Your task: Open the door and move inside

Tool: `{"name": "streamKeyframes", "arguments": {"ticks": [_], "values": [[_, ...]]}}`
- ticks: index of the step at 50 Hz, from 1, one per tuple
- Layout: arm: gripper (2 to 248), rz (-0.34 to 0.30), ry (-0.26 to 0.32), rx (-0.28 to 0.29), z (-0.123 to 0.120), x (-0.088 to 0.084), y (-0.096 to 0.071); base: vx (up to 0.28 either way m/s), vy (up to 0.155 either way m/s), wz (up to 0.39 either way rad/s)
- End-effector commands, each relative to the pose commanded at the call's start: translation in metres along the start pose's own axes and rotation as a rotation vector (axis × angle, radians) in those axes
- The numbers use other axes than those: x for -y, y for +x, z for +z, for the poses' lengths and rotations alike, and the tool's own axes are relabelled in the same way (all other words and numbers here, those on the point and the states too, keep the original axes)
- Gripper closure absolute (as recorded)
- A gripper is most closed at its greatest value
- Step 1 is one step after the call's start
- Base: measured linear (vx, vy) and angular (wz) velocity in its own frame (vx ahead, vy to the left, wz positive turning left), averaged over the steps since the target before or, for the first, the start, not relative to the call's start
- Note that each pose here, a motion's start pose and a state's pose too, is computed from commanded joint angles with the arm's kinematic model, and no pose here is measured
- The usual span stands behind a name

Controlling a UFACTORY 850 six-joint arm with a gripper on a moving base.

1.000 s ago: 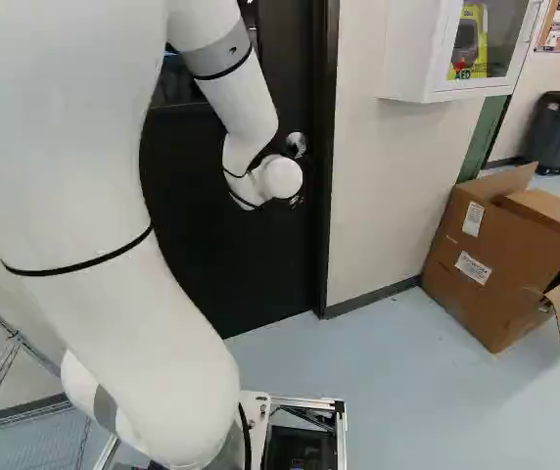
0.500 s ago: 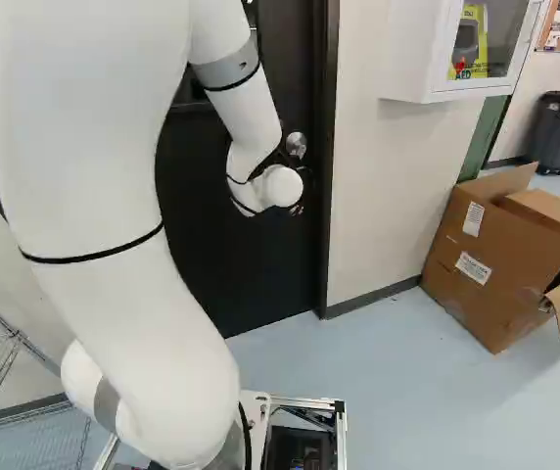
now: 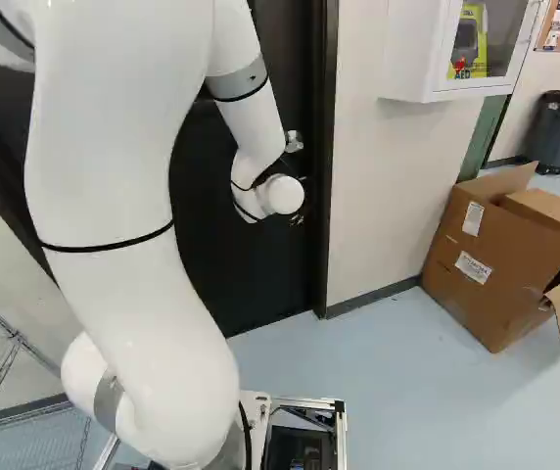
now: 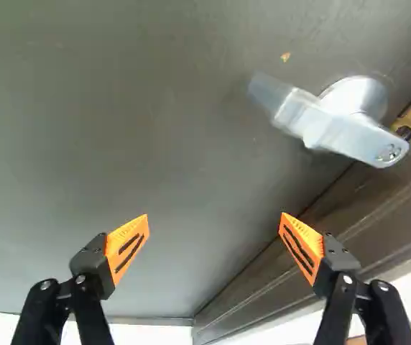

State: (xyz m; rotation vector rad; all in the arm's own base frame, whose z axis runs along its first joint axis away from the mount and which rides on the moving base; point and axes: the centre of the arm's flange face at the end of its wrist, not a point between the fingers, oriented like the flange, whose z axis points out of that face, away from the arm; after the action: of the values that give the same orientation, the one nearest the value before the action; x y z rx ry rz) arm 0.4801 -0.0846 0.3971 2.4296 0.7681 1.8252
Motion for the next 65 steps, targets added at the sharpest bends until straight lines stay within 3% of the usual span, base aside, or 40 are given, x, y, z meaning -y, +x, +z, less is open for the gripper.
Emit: {"name": "streamKeyframes", "arguments": {"ticks": [24,49,65], "values": [[3,0.010,0.010,0.015,0.004,0.003,-0.009,0.000,0.000,0.000],[3,-0.004,0.042,0.001,0.019,0.013,-0.001,0.000,0.000,0.000],[3,-0.018,0.061,-0.014,0.043,0.012,0.006,0.000,0.000,0.000]]}}
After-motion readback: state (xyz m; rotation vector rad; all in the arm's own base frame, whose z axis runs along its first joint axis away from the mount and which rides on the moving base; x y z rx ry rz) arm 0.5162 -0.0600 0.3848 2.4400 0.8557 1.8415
